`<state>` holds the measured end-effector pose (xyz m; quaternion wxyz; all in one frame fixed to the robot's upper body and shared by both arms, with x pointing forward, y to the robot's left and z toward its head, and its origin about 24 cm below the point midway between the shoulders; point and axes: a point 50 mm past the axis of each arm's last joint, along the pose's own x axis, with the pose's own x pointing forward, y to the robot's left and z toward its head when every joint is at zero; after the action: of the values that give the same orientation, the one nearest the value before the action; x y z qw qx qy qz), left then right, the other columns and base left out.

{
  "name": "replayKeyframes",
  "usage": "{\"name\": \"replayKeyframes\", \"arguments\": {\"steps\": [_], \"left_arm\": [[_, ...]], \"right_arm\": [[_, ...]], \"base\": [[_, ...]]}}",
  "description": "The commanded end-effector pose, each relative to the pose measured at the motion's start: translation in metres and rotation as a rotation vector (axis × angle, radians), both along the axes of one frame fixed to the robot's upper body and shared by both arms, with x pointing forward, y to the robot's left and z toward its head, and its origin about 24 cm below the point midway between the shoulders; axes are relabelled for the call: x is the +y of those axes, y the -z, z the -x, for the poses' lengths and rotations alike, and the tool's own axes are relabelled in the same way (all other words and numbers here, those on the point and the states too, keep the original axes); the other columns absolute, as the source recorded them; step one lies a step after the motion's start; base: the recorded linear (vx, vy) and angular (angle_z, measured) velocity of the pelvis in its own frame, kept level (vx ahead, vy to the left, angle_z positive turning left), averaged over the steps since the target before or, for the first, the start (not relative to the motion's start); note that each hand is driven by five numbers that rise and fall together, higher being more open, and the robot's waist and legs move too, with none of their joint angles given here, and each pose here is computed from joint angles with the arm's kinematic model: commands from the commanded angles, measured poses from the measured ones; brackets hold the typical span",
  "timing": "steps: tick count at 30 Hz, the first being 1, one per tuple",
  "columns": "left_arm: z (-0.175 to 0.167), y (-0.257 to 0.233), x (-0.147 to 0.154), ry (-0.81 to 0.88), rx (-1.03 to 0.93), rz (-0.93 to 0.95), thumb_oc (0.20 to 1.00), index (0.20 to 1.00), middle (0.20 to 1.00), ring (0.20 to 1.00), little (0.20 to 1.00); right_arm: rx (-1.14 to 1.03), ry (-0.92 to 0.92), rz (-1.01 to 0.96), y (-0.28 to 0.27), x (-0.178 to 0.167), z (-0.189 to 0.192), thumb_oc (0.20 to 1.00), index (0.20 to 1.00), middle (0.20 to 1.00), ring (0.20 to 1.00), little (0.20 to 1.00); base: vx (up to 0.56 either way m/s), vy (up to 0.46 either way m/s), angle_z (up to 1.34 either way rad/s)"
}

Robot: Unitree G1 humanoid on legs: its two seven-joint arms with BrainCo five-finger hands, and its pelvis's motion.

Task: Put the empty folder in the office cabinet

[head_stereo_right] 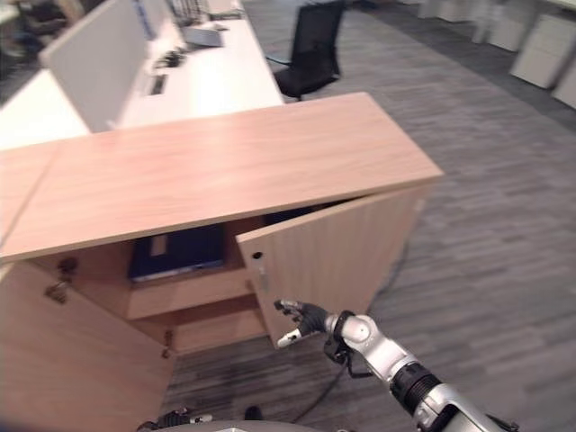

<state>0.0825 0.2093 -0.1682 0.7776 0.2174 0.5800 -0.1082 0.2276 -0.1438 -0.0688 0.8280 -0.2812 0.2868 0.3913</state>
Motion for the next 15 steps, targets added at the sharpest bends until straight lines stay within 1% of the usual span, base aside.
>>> {"name": "replayKeyframes", "arguments": {"steps": [1,2,3,4,5,6,9,11,12,14,15], "left_arm": [[-0.004,-0.001,0.01,0.033,0.018,-0.057,1.0,1.0,1.0,1.0,1.0],[-0.003,-0.001,0.012,0.021,0.023,-0.067,1.0,1.0,1.0,1.0,1.0],[-0.007,-0.003,0.016,0.023,0.017,-0.085,1.0,1.0,1.0,1.0,1.0],[-0.007,-0.003,0.016,0.023,0.017,-0.085,1.0,1.0,1.0,1.0,1.0],[-0.004,-0.002,0.016,0.019,0.036,-0.087,1.0,1.0,1.0,1.0,1.0],[-0.004,-0.002,0.017,0.019,0.036,-0.088,1.0,1.0,1.0,1.0,1.0],[0.003,-0.001,0.019,-0.077,0.039,-0.066,1.0,1.0,1.0,1.0,1.0],[0.004,-0.001,0.02,-0.14,0.03,-0.051,1.0,1.0,1.0,1.0,1.0],[0.004,-0.001,0.02,-0.169,0.029,-0.038,1.0,1.0,1.0,1.0,1.0],[0.008,-0.001,0.02,-0.227,0.034,-0.017,1.0,1.0,1.0,1.0,1.0],[0.008,-0.001,0.02,-0.227,0.034,-0.017,1.0,1.0,1.0,1.0,1.0]], "right_arm": [[-0.061,-0.006,0.099,0.011,0.012,-0.007,1.0,1.0,1.0,1.0,1.0],[0.032,0.074,0.227,0.037,-0.005,0.007,1.0,1.0,1.0,1.0,1.0],[0.131,0.202,0.306,0.058,-0.021,0.025,1.0,1.0,1.0,1.0,1.0],[0.13,0.202,0.305,0.058,-0.02,0.025,1.0,1.0,1.0,1.0,1.0],[0.267,0.366,0.334,0.075,-0.035,0.052,1.0,1.0,1.0,1.0,1.0],[0.267,0.366,0.333,0.075,-0.034,0.052,1.0,1.0,1.0,1.0,1.0],[0.451,0.678,0.299,0.09,-0.058,0.094,1.0,1.0,1.0,1.0,1.0],[0.522,0.807,0.286,0.095,-0.065,0.114,1.0,1.0,1.0,1.0,1.0],[0.548,0.846,0.288,0.096,-0.069,0.123,1.0,1.0,1.0,1.0,1.0],[0.576,0.847,0.295,0.099,-0.068,0.134,1.0,1.0,1.0,1.0,1.0],[0.576,0.847,0.295,0.099,-0.068,0.134,1.0,1.0,1.0,1.0,1.0]], "base": [[-0.04,-0.056,1.42],[0.0,-0.11,1.52],[0.05,-0.118,1.45],[0.05,-0.185,0.94],[0.04,-0.115,0.71],[0.08,-0.215,0.95],[0.06,-0.217,0.78],[0.05,-0.236,0.87],[0.03,-0.256,0.72],[0.02,-0.195,0.73],[0.02,-0.268,0.98]]}}
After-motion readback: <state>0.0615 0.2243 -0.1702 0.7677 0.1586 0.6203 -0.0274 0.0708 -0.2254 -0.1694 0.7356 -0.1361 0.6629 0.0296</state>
